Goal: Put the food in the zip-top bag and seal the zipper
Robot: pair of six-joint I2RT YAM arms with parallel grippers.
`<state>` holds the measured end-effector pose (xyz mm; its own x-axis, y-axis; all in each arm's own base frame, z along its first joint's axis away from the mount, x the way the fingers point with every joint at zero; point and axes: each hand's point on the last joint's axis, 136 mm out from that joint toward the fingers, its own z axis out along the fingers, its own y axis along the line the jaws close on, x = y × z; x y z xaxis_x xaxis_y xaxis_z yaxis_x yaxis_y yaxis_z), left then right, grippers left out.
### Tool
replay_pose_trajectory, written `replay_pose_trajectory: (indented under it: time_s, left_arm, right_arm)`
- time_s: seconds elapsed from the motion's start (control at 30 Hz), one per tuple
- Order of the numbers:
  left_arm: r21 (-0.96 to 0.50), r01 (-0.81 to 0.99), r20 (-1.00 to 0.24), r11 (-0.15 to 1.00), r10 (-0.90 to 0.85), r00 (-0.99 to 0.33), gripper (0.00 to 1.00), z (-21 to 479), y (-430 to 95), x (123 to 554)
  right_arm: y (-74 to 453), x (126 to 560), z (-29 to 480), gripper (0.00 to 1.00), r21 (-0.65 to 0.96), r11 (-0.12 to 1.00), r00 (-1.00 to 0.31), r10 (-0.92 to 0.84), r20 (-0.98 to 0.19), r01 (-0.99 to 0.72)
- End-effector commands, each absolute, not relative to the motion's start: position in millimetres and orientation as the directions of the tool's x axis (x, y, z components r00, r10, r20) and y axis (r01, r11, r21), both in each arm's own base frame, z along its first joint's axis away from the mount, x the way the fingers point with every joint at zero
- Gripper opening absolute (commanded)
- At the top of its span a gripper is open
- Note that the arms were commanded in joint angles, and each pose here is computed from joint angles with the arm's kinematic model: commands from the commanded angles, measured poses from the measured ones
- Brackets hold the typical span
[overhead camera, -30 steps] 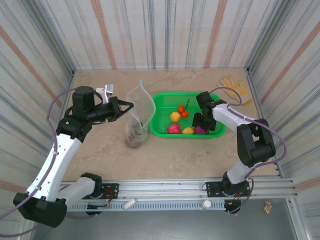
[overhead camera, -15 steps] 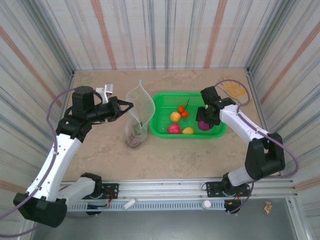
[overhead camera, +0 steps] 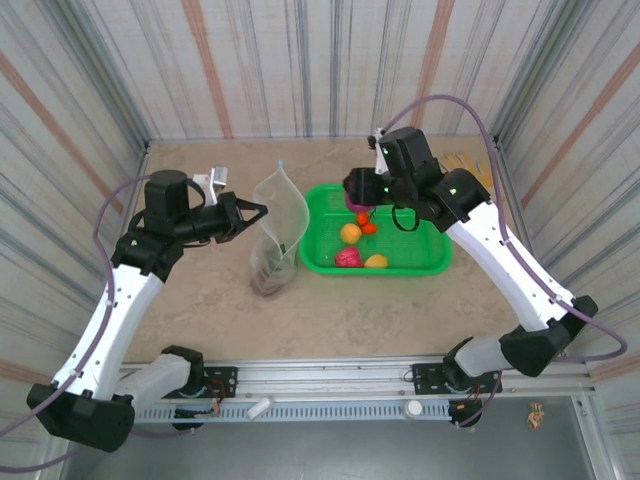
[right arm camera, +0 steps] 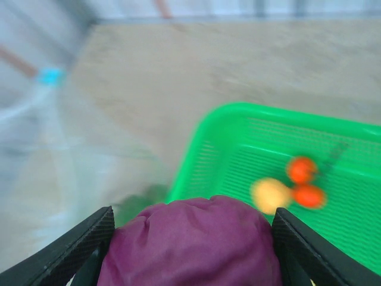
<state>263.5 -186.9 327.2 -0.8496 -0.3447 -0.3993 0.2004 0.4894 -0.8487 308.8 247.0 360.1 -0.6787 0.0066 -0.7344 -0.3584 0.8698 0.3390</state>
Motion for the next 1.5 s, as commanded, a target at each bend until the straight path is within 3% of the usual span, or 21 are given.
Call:
replay_pose_trajectory:
  time_s: [0.0, 0.23, 0.7, 1.2, 1.37, 1.47]
  left_arm:
    - [-0.84, 0.247, -0.428, 0.483, -0.312, -0.848, 0.0, 340.5, -189.0, 257.4]
    - [-0.832, 0.236, -0.426, 0.503, -0.304, -0.852, 0.0, 335.3, -187.4, 256.6]
    - [-0.824, 0.244, -0.443, 0.512, -0.311, -0.841, 0.0, 344.3, -183.1, 254.9]
    - [-0.825, 0.255, -0.455, 0.504, -0.327, -0.828, 0.0, 358.2, -182.8, 261.3]
    - [-0.83, 0.237, -0.438, 0.505, -0.327, -0.837, 0.0, 354.4, -183.7, 265.4]
    - [-0.832, 0.233, -0.434, 0.503, -0.331, -0.838, 0.0, 354.4, -183.8, 266.9]
  right_arm:
    - [287.8, 288.4, 380.4, 0.59, 0.374, 0.782, -0.671, -0.074, -0.738, -0.498]
    - [357.5, 270.2, 399.7, 0.58, 0.425, 0.651, -0.657, -0.153, -0.738, -0.629]
    - [389.6, 296.9, 310.4, 0.57, 0.27, 0.787, -0.706, -0.274, -0.653, -0.555]
    - [388.3, 325.5, 292.0, 0.6, 0.194, 0.868, -0.718, -0.231, -0.657, -0.457]
    - [394.9, 323.2, 295.5, 0.79, 0.222, 0.856, -0.723, -0.226, -0.653, -0.467]
    - [393.0, 321.1, 299.2, 0.84, 0.222, 0.854, -0.72, -0.226, -0.656, -0.47]
